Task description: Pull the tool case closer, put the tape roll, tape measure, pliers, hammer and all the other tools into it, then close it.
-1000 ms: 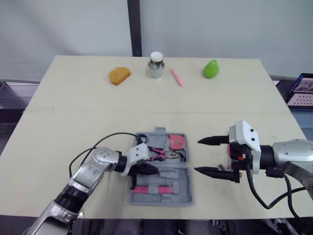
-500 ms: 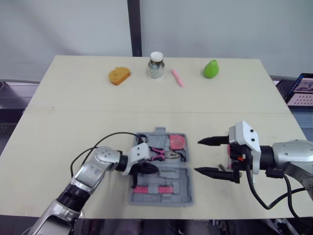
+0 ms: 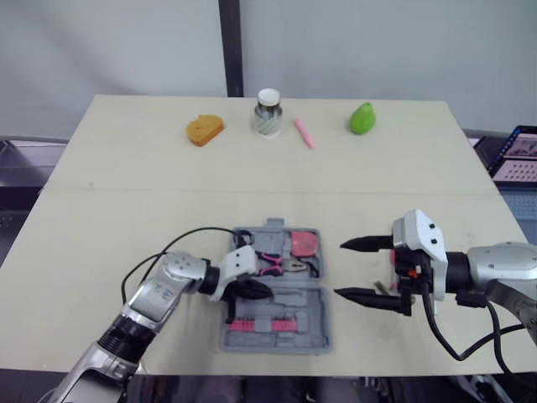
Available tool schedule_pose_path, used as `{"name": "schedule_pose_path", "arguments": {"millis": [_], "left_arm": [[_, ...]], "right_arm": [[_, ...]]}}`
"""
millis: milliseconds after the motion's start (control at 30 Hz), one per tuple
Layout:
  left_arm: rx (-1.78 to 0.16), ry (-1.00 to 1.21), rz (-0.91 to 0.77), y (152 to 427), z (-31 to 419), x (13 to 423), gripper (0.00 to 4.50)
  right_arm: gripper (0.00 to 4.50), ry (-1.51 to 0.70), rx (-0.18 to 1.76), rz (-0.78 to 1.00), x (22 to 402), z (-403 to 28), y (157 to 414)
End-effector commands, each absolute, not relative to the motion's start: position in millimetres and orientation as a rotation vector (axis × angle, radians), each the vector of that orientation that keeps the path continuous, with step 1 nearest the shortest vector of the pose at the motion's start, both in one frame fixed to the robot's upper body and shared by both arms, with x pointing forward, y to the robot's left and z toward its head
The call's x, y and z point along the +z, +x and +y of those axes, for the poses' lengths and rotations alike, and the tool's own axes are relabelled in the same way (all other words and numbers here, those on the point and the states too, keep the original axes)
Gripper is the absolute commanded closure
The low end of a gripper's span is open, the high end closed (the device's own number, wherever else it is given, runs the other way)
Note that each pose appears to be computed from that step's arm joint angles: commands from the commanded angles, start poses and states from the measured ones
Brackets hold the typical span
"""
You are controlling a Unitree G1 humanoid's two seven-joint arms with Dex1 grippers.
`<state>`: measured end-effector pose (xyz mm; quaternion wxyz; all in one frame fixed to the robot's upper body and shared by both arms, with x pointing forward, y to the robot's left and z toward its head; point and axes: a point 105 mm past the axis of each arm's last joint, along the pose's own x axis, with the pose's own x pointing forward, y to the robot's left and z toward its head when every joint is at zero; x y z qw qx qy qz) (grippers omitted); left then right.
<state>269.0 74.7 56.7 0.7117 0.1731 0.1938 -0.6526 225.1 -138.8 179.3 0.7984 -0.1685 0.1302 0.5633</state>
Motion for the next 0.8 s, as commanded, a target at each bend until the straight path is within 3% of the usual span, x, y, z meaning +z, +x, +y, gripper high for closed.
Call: {"name": "schedule_pose_path", "arguments": {"millis": [33, 800], "left_arm": [[-1.455, 0.426, 0.414, 270, 74, 59, 4.47], [-1.465, 0.569, 0.470, 264, 83, 35, 4.47]], "right_arm": [[0.00, -0.394, 1.207, 0.230, 189, -136, 222], [0.00, -0.409, 1.201, 0.236, 188, -137, 221]]}}
